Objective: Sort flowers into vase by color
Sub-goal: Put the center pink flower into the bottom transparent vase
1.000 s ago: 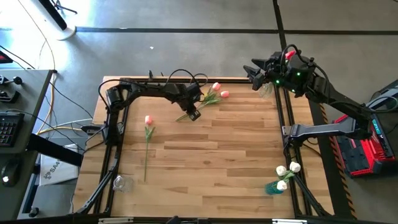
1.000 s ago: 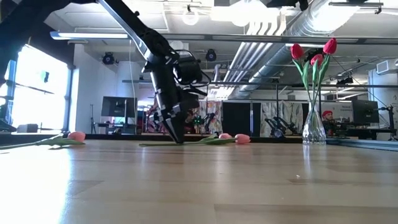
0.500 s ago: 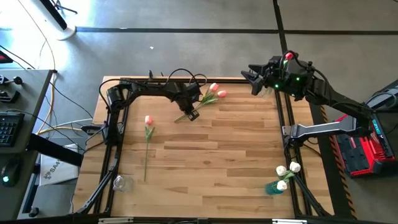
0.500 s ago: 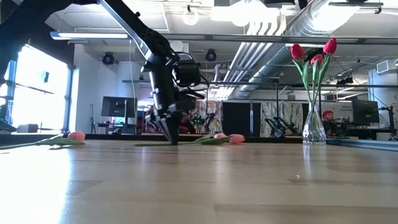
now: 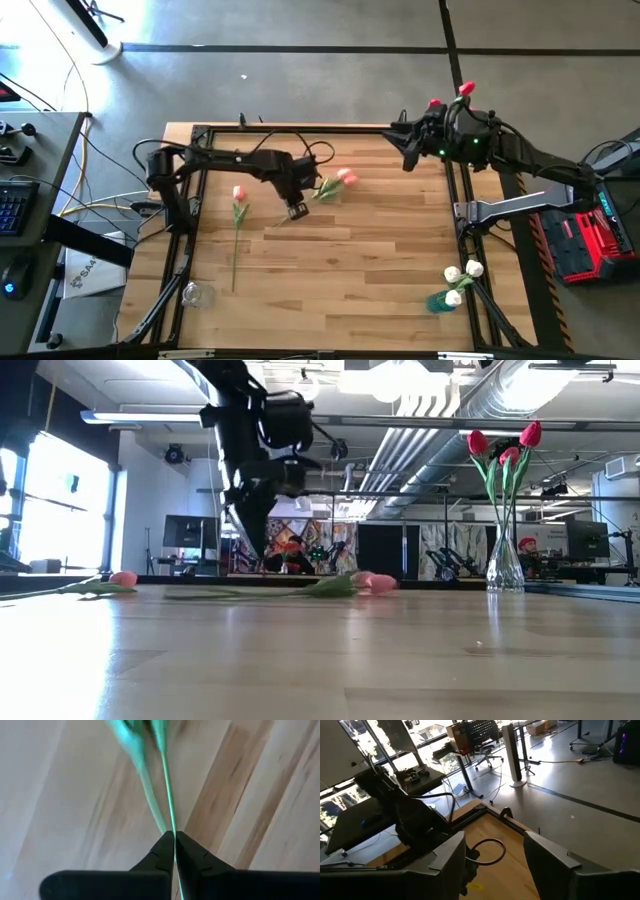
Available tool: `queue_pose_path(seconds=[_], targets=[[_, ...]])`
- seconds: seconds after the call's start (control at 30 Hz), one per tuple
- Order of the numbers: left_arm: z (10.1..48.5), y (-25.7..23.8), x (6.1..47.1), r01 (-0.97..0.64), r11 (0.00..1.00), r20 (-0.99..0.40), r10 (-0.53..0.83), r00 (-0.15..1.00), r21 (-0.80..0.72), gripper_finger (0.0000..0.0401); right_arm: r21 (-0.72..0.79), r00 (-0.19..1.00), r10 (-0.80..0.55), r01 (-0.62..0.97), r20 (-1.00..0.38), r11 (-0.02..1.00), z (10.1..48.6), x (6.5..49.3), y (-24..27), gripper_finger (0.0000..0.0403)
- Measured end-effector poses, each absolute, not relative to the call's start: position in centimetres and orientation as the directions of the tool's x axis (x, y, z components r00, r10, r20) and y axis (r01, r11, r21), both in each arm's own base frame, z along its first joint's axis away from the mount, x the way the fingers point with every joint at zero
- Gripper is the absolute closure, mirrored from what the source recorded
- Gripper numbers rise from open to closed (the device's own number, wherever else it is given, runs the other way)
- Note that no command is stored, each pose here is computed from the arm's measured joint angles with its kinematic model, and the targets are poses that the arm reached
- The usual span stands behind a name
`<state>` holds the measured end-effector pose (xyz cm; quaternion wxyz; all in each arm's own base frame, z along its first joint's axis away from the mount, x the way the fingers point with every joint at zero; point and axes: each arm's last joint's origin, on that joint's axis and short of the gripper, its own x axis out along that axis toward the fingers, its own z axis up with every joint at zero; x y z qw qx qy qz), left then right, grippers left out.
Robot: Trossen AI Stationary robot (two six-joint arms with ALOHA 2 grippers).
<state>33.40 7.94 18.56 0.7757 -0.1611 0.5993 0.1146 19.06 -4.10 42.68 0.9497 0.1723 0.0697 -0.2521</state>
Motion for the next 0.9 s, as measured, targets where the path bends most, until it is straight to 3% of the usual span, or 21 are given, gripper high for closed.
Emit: queue_pose_path(seconds=[0.37, 0.77, 0.9], targets=[[16.4, 9.6, 35.5, -0.409, 0.905, -0.907, 0.072, 0.414, -0.114, 0.0327, 0.338, 0.848, -0.457, 0.527, -0.269, 0.779, 41.7, 20.8, -4.0, 0.0199], [12.8, 10.2, 35.8, -0.437, 0.884, -0.945, -0.017, 0.326, -0.166, 0.0323, 0.342, 0.840, -0.445, 0.536, -0.312, 0.772, 40.7, 22.5, -3.1, 0.0199], [12.0, 9.9, 35.8, -0.438, 0.892, -0.957, 0.017, 0.288, -0.116, 0.0347, 0.368, 0.839, -0.445, 0.539, -0.313, 0.758, 40.6, 22.5, -3.1, 0.0199]])
